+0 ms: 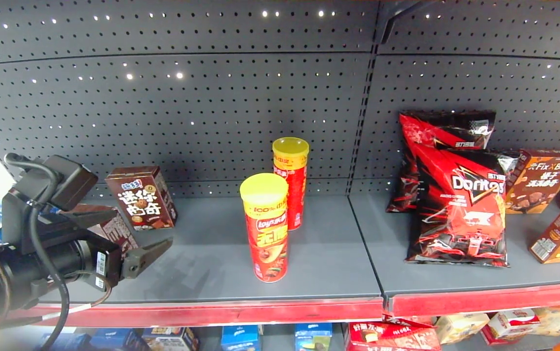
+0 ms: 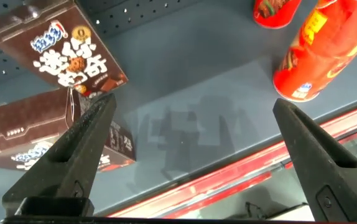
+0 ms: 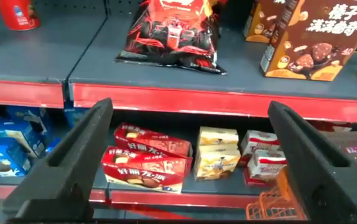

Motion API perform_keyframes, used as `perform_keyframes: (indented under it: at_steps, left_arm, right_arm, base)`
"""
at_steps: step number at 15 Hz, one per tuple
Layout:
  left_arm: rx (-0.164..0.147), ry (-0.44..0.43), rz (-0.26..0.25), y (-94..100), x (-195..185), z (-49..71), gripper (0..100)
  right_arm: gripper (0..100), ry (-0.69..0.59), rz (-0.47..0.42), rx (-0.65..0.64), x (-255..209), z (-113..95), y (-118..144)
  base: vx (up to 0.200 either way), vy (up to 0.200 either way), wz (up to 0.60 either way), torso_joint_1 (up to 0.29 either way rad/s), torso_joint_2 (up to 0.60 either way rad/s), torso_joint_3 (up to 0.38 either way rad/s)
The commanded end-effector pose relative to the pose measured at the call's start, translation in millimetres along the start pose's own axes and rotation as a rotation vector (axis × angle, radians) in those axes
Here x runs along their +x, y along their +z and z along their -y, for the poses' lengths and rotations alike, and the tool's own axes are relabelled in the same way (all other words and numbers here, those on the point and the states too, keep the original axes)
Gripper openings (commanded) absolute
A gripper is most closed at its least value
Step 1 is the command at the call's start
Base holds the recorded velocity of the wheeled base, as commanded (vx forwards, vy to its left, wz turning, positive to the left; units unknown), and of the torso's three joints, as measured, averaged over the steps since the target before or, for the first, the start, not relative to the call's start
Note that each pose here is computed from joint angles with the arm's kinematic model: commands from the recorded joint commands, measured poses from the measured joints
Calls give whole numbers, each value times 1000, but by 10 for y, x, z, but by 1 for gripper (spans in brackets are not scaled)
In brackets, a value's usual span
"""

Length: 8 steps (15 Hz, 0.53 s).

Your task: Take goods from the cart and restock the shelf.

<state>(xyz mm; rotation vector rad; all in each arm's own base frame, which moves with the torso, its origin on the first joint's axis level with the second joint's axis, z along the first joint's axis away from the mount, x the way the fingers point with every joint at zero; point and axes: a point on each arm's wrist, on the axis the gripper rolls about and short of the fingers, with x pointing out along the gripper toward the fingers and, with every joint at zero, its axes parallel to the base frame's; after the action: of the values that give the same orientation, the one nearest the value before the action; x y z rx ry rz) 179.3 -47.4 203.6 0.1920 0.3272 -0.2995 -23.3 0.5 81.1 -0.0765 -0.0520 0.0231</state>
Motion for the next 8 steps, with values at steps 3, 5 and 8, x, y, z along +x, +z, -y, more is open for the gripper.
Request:
perform_keyframes:
  at_steps: [3,5,8]
  left_arm:
    - [-3,4,-2,-10,-9,-6,100]
    - [-2,3,4,11,-7,-7,100]
    - [-2,4,6,18,0,-8,100]
  right_arm:
    - [100,3,-3,18,4,0,-8]
    - [100,-5,-63,105,0,-3,-64]
    - [100,-2,-56,77,2,-3,-61]
  base:
    - [0,0,0,0,0,0]
    - [0,0,0,0,0,0]
    - [0,0,0,0,0,0]
